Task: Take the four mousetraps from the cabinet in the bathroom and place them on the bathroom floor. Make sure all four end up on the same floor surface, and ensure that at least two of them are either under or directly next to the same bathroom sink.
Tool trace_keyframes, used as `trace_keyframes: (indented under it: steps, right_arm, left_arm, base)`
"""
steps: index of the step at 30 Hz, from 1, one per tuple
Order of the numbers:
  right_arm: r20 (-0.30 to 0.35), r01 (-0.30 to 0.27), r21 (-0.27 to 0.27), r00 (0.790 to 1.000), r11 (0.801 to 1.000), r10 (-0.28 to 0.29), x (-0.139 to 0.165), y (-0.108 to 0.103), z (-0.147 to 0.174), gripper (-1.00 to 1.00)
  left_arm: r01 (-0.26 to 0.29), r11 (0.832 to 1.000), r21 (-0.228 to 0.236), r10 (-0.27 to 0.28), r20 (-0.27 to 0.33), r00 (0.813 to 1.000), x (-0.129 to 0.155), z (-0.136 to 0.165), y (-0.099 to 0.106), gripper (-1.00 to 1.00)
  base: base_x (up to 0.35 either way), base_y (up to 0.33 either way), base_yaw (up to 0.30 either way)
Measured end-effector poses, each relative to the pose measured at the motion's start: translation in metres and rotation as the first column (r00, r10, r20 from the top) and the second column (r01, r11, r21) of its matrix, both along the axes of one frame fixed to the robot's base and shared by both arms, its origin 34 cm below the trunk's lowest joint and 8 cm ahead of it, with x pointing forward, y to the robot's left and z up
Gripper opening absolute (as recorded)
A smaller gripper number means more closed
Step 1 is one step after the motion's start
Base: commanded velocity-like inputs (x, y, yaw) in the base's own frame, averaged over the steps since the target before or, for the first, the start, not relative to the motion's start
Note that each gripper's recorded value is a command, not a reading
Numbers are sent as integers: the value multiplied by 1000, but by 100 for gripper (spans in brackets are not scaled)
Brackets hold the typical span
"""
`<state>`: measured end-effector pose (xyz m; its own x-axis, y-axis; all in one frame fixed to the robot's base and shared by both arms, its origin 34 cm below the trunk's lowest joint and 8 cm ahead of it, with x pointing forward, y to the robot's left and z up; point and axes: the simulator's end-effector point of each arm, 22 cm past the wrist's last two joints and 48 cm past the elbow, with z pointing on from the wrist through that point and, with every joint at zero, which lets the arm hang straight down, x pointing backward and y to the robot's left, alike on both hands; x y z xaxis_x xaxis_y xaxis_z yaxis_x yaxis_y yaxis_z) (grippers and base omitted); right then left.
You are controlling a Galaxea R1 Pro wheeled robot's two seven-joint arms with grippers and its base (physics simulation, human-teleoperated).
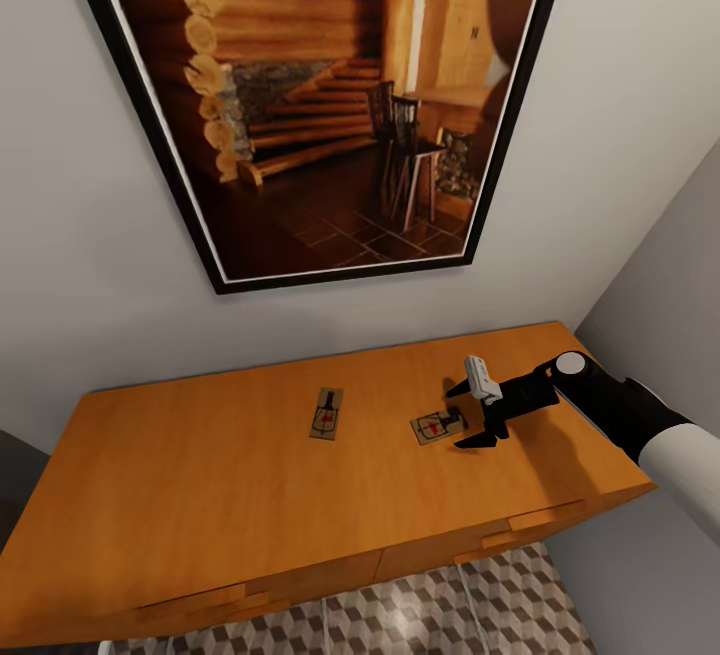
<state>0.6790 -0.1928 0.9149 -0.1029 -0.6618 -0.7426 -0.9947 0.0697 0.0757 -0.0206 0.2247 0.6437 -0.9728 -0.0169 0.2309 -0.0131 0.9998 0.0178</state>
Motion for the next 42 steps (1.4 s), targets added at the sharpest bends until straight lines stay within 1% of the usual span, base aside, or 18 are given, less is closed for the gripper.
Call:
trace_keyframes:
  steps: [13, 20, 25, 42]
  right_arm:
    - [16, 21, -2, 1000, 1000, -21, 6, -1, -5, 100]
    - [59, 21, 7, 998, 1000, -21, 13, 0, -4, 100]
    - [76, 21, 11, 997, 1000, -21, 15, 1, -3, 100]
    - [86, 21, 15, 996, 1000, -22, 17, 2, -3, 100]
  left_arm:
    - [0, 1000, -3, 0, -8, 1000, -3, 1, -1, 100]
    - [-1, 1000, -3, 1, -8, 1000, -3, 1, -1, 100]
    - [-1, 1000, -4, 1, -7, 1000, -3, 1, -2, 100]
    - [-3, 1000, -9, 3, -7, 1000, -3, 1, -6, 100]
  base:
    - [0, 0, 0]
    - [0, 0, 0]
    - [0, 0, 0]
    - [0, 0, 0]
